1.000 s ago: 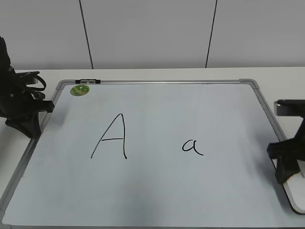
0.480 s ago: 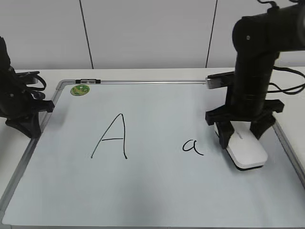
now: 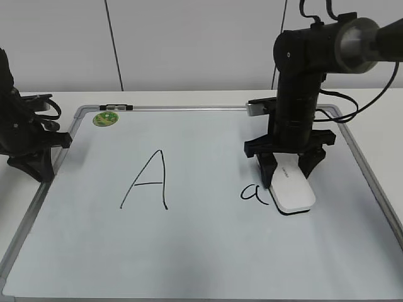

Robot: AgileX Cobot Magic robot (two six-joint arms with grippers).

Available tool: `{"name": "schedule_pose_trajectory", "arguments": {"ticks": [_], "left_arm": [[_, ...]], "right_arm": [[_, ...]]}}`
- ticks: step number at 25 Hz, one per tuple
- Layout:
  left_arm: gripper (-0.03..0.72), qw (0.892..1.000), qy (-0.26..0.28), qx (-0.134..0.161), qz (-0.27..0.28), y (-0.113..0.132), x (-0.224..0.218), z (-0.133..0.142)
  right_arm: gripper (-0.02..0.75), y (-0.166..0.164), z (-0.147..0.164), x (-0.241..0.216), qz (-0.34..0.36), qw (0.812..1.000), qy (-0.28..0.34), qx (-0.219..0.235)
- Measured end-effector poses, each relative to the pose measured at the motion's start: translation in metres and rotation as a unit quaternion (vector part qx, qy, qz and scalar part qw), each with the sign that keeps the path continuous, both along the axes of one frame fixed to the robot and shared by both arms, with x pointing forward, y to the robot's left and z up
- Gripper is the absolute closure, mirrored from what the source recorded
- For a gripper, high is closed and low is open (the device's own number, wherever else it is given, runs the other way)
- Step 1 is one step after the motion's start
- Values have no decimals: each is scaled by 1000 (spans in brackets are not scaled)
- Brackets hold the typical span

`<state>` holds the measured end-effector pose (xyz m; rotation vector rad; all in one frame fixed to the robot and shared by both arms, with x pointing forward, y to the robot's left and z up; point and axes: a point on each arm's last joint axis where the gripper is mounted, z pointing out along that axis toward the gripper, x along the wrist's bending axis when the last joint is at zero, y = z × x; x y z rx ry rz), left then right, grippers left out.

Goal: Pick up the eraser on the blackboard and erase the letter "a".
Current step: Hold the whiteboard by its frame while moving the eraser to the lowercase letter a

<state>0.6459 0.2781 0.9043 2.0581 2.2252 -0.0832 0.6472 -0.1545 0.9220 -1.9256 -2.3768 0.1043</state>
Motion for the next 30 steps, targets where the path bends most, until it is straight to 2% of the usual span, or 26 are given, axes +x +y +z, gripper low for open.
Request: {"name": "schedule_pose_trajectory", "arguments": {"ticks": [7,14,22,26,30], "left_arm": [[633,1000,0,0,0,0,0,0],[633,1000,1,0,1,1,0,0],[633,1000,1,0,1,1,0,0],[632,1000,1,-1,2,1,0,0],[632,1000,1,-1,2,1,0,0]], "right_arm": [[220,13,-2,-3,25,1000,6,-1],[220,70,-3,-29,101,995,0,2],[220,107,3,-36,125,991,-3,52],[220,115,21,-27,130,988,-44,67],[220,101,53,-21,123,987,-98,40]]}}
